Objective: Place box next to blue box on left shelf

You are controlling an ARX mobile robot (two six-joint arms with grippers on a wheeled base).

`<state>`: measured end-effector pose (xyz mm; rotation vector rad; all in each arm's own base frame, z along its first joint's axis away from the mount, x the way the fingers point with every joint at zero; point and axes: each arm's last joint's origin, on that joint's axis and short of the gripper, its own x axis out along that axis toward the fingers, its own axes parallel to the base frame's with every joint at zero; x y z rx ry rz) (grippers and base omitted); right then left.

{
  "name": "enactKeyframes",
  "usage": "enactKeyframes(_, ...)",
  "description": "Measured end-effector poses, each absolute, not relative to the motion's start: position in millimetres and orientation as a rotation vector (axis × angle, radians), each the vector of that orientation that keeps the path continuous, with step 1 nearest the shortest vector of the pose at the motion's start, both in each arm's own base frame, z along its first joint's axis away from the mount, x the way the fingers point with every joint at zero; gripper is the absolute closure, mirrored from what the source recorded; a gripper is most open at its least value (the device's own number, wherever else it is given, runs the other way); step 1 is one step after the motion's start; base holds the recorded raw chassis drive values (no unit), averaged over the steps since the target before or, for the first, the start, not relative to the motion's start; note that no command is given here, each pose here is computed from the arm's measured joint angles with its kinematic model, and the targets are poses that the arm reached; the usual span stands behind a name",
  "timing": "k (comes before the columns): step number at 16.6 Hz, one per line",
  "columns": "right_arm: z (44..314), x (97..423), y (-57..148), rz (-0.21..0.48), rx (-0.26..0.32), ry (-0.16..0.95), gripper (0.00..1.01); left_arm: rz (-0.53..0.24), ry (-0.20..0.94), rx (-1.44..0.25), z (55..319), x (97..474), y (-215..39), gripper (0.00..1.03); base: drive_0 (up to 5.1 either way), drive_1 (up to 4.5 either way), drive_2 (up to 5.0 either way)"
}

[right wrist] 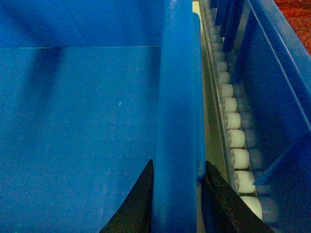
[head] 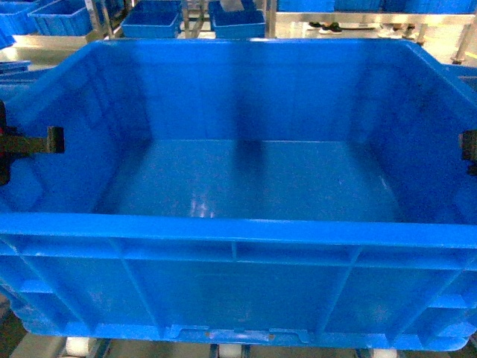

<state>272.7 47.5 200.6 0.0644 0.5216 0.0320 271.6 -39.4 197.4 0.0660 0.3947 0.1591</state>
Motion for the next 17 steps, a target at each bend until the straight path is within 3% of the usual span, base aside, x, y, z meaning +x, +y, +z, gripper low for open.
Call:
enactKeyframes(5,194,287,50,0.057,0.079,0.567,0.82,0.177,0.458,0.069,191,284,-37,0.88,0.0,0.00,0.0)
enactKeyframes(11,187,282,58,0.063,0.088,0.632,0.82,0.169,0.515,0.084,185,287,-30,0.88,0.0,0.00,0.0)
enactKeyframes(14,191,278,57,0.112,0.081,0.587,0.46,0.206,0.465,0.034,188,290,-31,0.53,0.0,0.00,0.0)
enactKeyframes(15,206,276,49,0.084,0.111,0.386,0.08,0.222,0.263,-0.048,210,291,-31,0.15,0.0,0.00,0.0)
enactKeyframes(16,214,276,46,0.050,0.123,0.294,0.02,0.221,0.187,-0.069,219,290,-31,0.03,0.0,0.00,0.0)
enactKeyframes(17,221,275,42,0.015,0.130,0.222,0.03,0.221,0.133,-0.082,225,288,-30,0.06,0.0,0.00,0.0)
